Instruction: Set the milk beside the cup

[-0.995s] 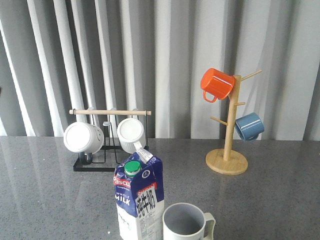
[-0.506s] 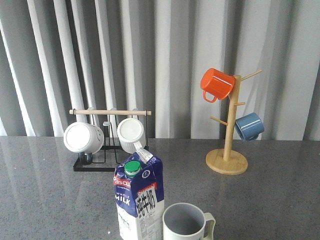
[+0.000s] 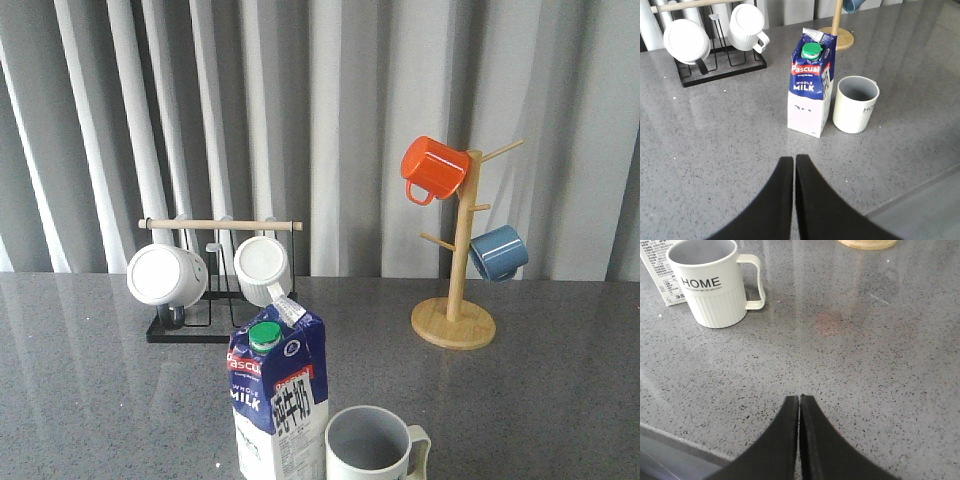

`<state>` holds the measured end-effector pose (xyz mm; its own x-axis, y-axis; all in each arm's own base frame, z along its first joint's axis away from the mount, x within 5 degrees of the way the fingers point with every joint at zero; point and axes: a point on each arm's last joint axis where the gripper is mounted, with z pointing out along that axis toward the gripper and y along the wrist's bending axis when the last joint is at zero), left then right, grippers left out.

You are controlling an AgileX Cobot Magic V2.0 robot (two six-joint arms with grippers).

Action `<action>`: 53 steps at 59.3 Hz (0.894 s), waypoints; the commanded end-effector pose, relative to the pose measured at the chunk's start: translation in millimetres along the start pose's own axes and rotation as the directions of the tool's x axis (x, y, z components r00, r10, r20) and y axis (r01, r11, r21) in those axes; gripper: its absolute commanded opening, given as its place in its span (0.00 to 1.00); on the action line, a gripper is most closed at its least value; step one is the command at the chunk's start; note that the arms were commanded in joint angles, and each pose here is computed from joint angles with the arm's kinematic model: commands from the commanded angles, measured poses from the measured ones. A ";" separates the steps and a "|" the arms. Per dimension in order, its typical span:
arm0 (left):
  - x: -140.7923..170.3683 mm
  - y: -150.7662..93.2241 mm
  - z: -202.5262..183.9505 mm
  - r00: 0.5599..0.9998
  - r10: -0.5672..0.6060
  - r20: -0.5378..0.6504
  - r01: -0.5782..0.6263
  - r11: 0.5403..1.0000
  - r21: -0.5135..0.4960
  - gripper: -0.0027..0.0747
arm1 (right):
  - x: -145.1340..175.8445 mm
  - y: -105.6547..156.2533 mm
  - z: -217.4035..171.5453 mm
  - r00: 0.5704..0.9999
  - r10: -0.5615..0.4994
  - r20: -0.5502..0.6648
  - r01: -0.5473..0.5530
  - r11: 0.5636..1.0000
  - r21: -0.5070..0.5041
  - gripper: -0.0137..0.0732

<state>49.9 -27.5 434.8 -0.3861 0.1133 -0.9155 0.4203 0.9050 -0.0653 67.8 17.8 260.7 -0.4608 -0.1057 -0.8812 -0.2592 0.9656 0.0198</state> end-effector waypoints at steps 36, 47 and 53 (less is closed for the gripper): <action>193.1 32.2 75.0 0.833 -0.089 0.545 0.224 0.956 -0.187 0.03 | -13.5 0.1 -3.7 0.997 -0.005 0.083 0.005 1.000 0.002 0.15; 210.9 40.1 85.4 0.866 -0.104 0.489 0.272 0.919 -0.285 0.03 | -13.4 0.0 -3.7 0.997 -0.006 0.081 0.006 1.000 0.003 0.15; 210.7 40.8 84.3 0.871 -0.064 0.486 0.245 0.916 -0.318 0.03 | -13.3 0.0 -3.7 0.997 -0.005 0.080 0.005 1.000 0.002 0.15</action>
<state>56.4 -2.4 193.6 -0.0617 -0.1743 -0.9828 0.0288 0.9839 -0.1763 67.7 17.6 260.4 -0.4626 -0.1085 -0.8799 -0.2583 0.9659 0.0167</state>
